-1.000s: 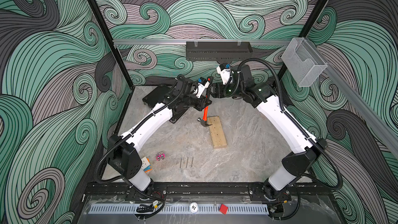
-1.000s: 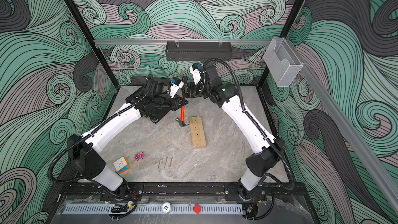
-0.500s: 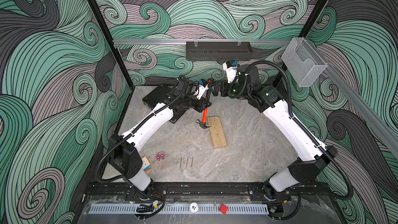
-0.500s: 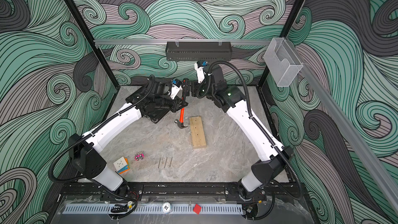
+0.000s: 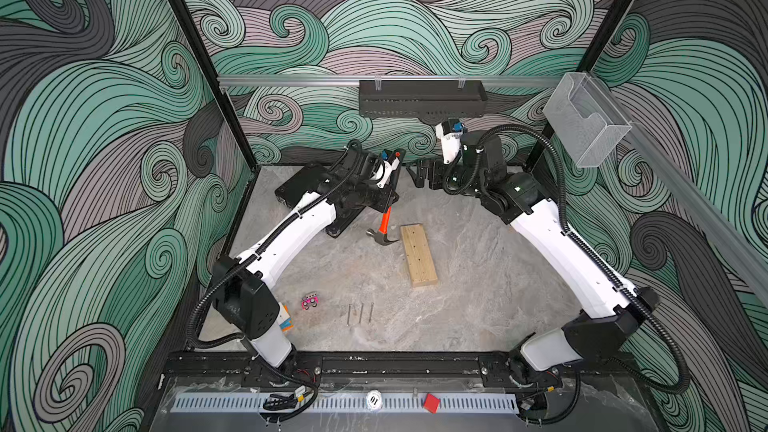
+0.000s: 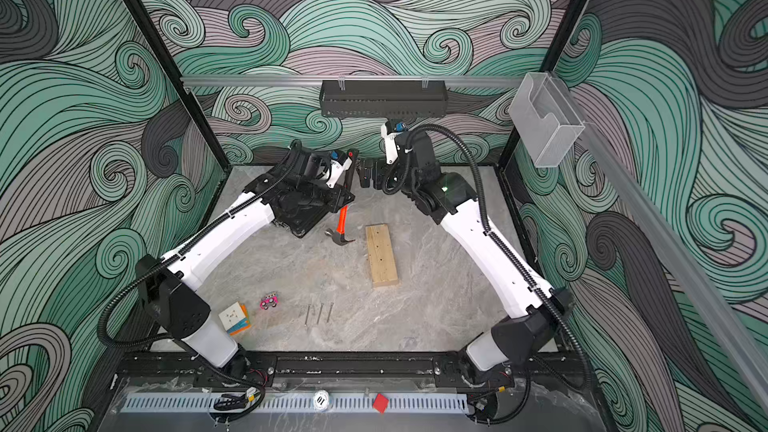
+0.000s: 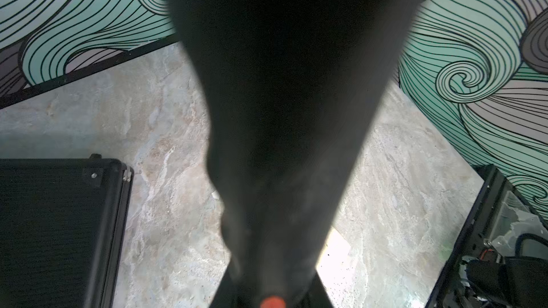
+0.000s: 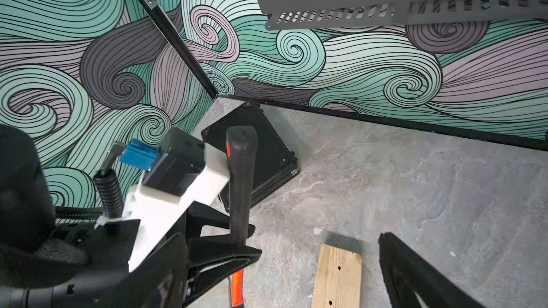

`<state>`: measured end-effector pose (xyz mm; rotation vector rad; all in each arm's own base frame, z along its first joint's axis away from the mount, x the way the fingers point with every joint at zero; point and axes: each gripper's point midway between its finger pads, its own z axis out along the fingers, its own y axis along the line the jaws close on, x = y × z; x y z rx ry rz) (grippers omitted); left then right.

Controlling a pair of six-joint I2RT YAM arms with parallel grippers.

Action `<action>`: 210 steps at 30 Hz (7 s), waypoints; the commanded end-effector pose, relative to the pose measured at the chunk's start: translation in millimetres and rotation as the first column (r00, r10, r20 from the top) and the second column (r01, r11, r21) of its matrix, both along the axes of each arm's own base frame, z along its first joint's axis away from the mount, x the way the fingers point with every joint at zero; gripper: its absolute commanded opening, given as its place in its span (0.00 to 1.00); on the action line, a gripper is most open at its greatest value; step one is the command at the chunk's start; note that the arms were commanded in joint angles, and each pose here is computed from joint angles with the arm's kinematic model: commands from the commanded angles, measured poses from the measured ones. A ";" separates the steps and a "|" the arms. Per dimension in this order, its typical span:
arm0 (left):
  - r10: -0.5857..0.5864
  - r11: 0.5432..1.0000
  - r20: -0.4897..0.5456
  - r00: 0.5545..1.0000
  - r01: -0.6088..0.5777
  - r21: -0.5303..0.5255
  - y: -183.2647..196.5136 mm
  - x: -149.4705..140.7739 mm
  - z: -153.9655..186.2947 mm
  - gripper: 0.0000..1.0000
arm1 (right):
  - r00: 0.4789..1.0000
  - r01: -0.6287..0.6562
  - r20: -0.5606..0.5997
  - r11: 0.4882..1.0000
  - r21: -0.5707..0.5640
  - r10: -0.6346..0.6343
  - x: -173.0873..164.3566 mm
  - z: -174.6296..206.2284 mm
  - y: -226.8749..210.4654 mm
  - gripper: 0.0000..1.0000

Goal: Use a claw hammer to pull out a nail
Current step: Place the hammer at the center of the board, then reset both arms

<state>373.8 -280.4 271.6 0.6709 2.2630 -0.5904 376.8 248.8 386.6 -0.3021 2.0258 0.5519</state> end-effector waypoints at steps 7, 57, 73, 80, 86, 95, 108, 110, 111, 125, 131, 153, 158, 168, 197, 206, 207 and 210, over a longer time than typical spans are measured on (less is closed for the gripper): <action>0.069 0.994 -0.116 0.991 -0.058 0.094 15.7 -1.6 -19.7 0.00 | 0.989 0.090 0.120 0.996 0.003 -0.089 -4.0 21.7 -25.2 1.00; 0.330 0.879 -0.483 0.811 -0.077 0.470 41.6 4.6 -229.6 0.00 | 0.977 0.179 0.132 0.981 -0.072 -0.169 -6.9 0.9 -51.9 1.00; 0.381 0.865 -0.520 0.764 -0.095 0.493 47.0 3.5 -256.7 0.03 | 0.974 0.193 0.132 0.978 -0.080 -0.182 -6.1 -2.6 -56.4 1.00; 0.392 0.858 -0.519 0.760 -0.099 0.503 50.1 2.3 -258.9 0.15 | 0.974 0.197 0.130 0.977 -0.080 -0.186 -5.6 -4.2 -57.2 1.00; 0.388 0.861 -0.518 0.762 -0.099 0.499 49.6 2.3 -257.6 0.25 | 0.974 0.195 0.127 0.978 -0.073 -0.185 -5.1 -6.0 -56.9 1.00; 0.384 0.865 -0.510 0.770 -0.107 0.490 48.9 4.1 -249.7 0.43 | 0.975 0.193 0.124 0.978 -0.073 -0.183 -4.5 -8.4 -57.3 1.00; 0.326 0.911 -0.440 0.837 -0.152 0.384 37.1 16.2 -198.0 0.63 | 0.974 0.200 0.126 0.977 -0.071 -0.190 -3.2 -9.8 -60.3 1.00; 0.311 0.922 -0.412 0.857 -0.166 0.350 34.8 18.7 -180.1 0.68 | 0.974 0.199 0.126 0.978 -0.069 -0.189 -3.5 -9.7 -60.2 1.00; 0.299 0.929 -0.400 0.866 -0.168 0.330 32.8 19.6 -171.0 0.70 | 0.974 0.200 0.124 0.977 -0.071 -0.190 -3.2 -11.1 -60.4 1.00; 0.236 0.970 -0.140 0.962 -0.225 0.087 30.1 24.6 -53.1 0.88 | 0.973 0.199 0.131 0.978 -0.057 -0.190 -1.8 -8.4 -60.3 1.00; 0.266 0.963 -0.011 0.964 -0.265 0.041 44.2 21.7 -21.6 0.88 | 0.968 0.219 0.139 0.973 -0.068 -0.208 -2.4 -10.3 -66.0 1.00; 0.591 0.770 0.364 0.720 -0.638 0.012 207.2 23.0 12.5 0.89 | 0.810 0.586 0.170 0.783 -0.210 -0.561 -15.6 -67.5 -207.2 1.00; 0.628 0.724 0.418 0.657 -0.690 -0.004 240.7 23.9 -1.8 0.89 | 0.754 0.657 0.168 0.727 -0.201 -0.635 -22.9 -85.9 -241.7 1.00; 0.718 0.603 0.405 0.566 -0.797 0.045 304.5 13.5 -66.5 0.89 | 0.667 0.743 0.164 0.630 -0.227 -0.727 -31.3 -143.2 -289.8 1.00; 0.771 0.556 0.368 0.520 -0.831 0.011 331.1 20.5 -168.3 0.90 | 0.788 0.616 0.186 0.750 -0.243 -0.587 0.1 -263.2 -265.7 1.00; 0.773 0.567 0.349 0.530 -0.824 -0.004 332.0 23.9 -177.4 0.90 | 0.768 0.638 0.280 0.727 -0.255 -0.576 7.0 -272.2 -270.8 1.00; 0.774 0.566 0.345 0.531 -0.824 -0.003 332.8 23.6 -178.6 0.90 | 0.765 0.641 0.283 0.727 -0.247 -0.578 7.9 -274.8 -270.6 1.00; 0.774 0.569 0.342 0.533 -0.822 -0.006 332.7 23.9 -178.5 0.90 | 0.777 0.626 0.286 0.738 -0.253 -0.561 12.7 -279.5 -267.6 1.00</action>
